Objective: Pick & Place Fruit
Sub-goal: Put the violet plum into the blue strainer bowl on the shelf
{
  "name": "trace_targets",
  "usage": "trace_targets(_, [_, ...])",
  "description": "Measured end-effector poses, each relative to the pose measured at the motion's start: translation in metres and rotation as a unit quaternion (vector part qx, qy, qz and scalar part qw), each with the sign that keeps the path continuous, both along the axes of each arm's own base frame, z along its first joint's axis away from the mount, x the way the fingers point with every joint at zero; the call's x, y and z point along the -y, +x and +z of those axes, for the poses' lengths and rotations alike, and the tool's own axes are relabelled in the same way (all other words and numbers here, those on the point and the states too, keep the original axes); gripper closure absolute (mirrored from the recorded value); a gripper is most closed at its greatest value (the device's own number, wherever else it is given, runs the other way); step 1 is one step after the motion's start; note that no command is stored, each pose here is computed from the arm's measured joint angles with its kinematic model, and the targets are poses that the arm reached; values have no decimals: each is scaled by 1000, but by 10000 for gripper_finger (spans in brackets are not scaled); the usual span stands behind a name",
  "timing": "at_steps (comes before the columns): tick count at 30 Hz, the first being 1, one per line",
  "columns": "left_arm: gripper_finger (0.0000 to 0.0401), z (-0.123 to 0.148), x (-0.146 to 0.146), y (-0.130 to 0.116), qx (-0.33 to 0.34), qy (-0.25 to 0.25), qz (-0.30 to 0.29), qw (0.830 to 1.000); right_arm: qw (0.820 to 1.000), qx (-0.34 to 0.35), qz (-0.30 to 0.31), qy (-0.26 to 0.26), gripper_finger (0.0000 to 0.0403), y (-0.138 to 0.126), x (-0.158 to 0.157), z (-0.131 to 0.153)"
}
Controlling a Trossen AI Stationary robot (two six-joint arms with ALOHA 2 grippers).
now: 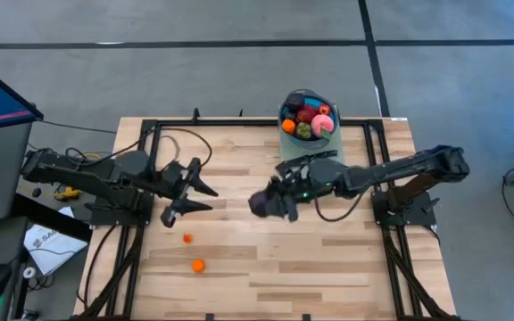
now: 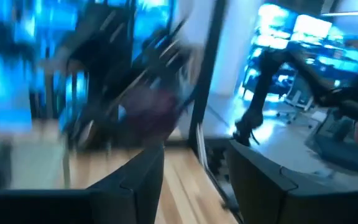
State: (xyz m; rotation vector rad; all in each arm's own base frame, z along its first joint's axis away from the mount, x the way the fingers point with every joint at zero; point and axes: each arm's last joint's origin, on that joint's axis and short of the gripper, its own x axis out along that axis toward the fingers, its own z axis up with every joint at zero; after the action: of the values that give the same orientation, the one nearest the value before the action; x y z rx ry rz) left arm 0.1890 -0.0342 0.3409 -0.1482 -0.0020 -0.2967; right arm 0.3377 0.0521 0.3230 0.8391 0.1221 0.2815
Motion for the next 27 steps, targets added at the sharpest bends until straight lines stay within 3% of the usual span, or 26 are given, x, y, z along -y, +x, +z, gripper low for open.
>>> trace_targets(6, [197,12,4,11,110,55,8,992,994,100,-21,43,157,7,16,-8])
trace_targets(12, [115,-4,7,41,101,92,38,990,985,157,-30,70,157,19,26,-16])
trace_targets(17, [57,-5,6,53,141,118,93,979,982,167,-27,89,157,27,27,-26])
trace_targets(27, [7,-23,6,72,105,128,120,979,981,174,-30,80,158,27,26,-26])
